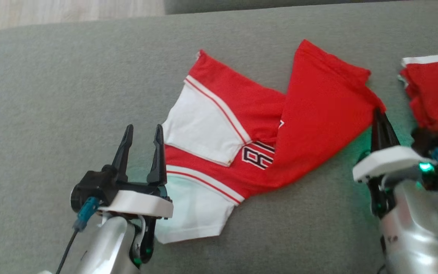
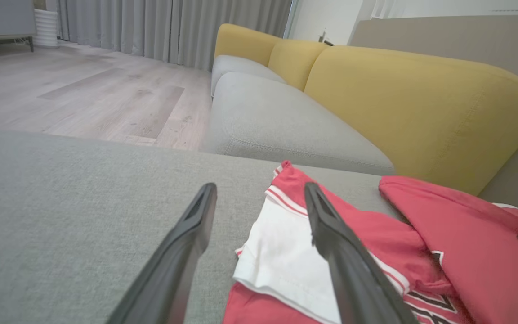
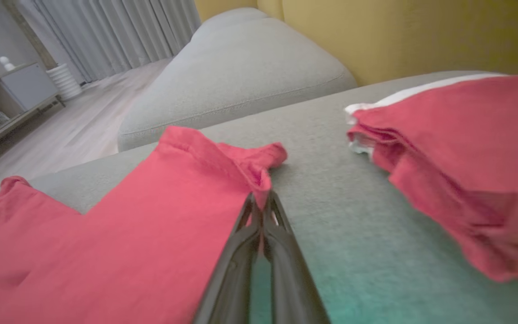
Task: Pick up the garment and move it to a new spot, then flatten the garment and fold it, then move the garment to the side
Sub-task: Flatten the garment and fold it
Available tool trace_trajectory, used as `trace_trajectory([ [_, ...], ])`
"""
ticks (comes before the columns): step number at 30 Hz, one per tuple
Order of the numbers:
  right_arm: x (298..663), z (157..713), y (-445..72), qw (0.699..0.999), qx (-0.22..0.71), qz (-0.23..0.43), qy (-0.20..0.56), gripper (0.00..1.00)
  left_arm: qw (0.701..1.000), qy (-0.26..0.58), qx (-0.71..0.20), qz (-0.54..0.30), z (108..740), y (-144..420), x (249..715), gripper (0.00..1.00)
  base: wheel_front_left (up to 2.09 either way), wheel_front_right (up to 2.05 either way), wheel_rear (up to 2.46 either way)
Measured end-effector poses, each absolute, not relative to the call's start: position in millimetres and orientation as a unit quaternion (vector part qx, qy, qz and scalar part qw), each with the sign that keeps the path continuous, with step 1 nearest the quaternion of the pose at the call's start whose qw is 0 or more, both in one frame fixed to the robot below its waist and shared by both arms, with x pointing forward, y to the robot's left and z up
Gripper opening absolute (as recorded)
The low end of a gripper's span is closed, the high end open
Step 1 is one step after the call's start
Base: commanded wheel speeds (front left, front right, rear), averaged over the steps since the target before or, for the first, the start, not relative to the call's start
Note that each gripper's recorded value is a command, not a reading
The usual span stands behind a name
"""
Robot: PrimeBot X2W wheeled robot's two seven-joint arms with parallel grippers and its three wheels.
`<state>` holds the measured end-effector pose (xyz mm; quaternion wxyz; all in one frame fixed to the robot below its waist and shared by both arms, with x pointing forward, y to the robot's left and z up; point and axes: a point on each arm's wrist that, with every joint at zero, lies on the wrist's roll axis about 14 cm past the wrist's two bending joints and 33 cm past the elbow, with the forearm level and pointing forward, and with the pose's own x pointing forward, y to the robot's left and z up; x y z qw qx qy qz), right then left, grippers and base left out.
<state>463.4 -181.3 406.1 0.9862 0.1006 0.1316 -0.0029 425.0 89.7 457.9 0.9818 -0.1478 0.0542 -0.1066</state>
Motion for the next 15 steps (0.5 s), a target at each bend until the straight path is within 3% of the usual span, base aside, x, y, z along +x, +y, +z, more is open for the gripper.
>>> trace_trajectory([
  [10,388,396,-258,0.979,0.085,-0.111,0.146,0.0,0.976,0.045,-0.153,-0.146,468,61,424,1.0,0.0,0.0,0.0],
  [15,363,394,-271,0.974,0.076,-0.126,0.171,0.0,0.974,0.04,-0.158,-0.156,473,53,425,1.0,0.0,0.0,0.0],
])
